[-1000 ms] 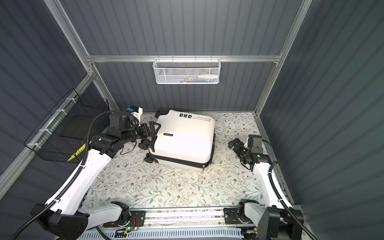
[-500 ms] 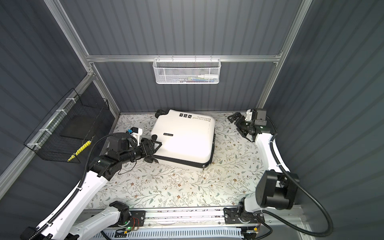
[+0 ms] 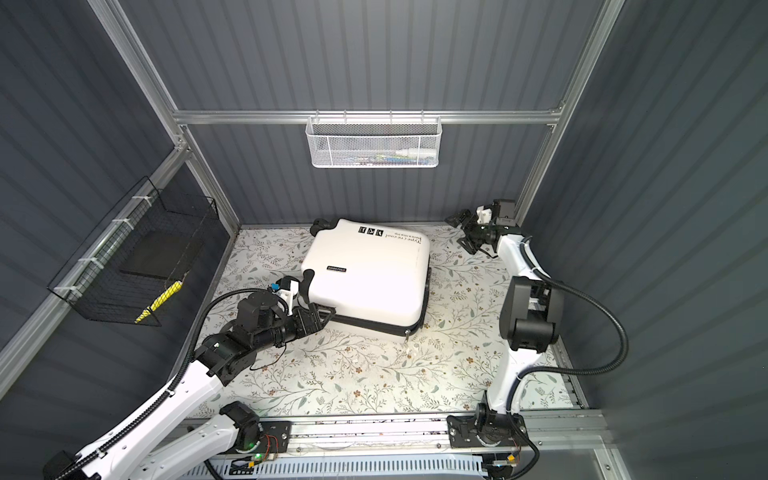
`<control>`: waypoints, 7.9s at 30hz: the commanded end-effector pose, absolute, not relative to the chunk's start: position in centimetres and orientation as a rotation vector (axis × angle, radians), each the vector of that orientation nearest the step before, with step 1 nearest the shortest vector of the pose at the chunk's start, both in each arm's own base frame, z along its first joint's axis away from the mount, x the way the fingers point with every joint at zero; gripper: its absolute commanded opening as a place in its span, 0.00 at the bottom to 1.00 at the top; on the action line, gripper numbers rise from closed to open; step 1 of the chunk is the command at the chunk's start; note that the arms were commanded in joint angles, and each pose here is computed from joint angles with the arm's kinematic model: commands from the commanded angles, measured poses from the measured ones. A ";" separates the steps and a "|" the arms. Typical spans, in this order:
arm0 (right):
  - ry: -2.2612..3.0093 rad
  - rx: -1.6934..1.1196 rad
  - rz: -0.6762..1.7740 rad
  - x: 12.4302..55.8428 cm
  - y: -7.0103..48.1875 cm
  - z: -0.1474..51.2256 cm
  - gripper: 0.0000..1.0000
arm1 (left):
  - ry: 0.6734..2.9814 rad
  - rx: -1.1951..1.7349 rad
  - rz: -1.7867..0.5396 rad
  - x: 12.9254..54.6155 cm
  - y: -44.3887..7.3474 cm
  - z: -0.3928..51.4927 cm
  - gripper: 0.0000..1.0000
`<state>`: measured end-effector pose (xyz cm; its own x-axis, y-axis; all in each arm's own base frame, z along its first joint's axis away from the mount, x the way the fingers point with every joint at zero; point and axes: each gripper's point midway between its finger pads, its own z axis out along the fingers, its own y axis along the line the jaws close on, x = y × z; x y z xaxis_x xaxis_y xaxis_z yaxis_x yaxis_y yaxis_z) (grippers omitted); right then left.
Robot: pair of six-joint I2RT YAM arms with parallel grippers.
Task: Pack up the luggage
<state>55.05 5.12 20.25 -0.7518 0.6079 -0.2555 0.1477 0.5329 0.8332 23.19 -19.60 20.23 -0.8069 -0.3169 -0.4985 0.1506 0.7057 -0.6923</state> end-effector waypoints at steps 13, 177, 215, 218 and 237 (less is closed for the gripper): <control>2.328 0.465 1.383 61.5 13.8 16.8 0.92 | 2.227 -0.071 -1.043 23.6 -20.5 20.8 1.00; 2.459 0.209 0.680 26.9 13.2 14.6 0.85 | 2.179 -0.369 -0.935 38.2 -7.4 20.8 1.00; 2.433 0.099 0.957 29.7 18.0 16.0 0.84 | 2.457 -0.493 -0.902 36.1 -6.6 8.7 0.00; 2.432 0.103 0.963 30.1 18.2 16.1 0.84 | 2.418 -0.492 -0.996 36.1 -7.5 8.9 0.00; 2.451 0.128 0.927 32.2 18.3 15.7 0.82 | 2.326 -0.390 -1.229 35.4 -14.2 9.9 0.00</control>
